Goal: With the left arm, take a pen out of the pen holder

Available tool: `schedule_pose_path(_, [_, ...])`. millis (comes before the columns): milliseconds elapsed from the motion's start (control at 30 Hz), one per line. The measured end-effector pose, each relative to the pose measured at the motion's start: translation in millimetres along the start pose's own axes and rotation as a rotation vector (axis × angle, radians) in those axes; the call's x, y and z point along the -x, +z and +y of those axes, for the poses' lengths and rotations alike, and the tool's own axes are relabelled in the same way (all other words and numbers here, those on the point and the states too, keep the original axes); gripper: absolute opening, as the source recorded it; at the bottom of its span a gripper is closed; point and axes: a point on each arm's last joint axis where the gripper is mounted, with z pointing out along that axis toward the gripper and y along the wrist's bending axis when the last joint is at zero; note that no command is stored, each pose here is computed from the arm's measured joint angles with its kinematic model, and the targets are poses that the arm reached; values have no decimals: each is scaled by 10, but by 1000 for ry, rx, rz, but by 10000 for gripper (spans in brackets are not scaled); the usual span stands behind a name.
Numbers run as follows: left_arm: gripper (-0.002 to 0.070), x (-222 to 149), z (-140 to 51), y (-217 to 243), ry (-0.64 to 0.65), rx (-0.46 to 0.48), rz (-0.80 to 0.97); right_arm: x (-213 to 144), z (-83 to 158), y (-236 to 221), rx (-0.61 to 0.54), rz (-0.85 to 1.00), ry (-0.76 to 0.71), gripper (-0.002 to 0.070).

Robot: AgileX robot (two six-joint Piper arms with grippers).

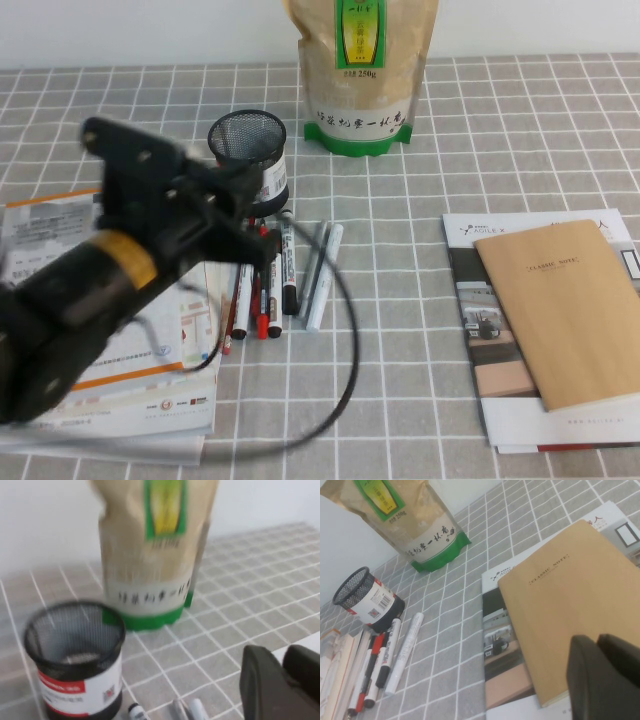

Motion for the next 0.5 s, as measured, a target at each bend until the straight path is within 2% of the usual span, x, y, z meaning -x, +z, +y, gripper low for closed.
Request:
schedule_pose_path(67, [30, 76, -25, -254, 40, 3, -33, 0, 0, 0, 0, 0, 0, -13])
schedule_pose_path(167, [10, 152, -27, -556, 64, 35, 9, 0, 0, 0, 0, 0, 0, -13])
schedule_pose_path(333, [3, 236, -5, -999, 71, 99, 104, 0, 0, 0, 0, 0, 0, -13])
schedule_pose_path(500, [2, 289, -3, -1294, 50, 131, 120, 0, 0, 0, 0, 0, 0, -13])
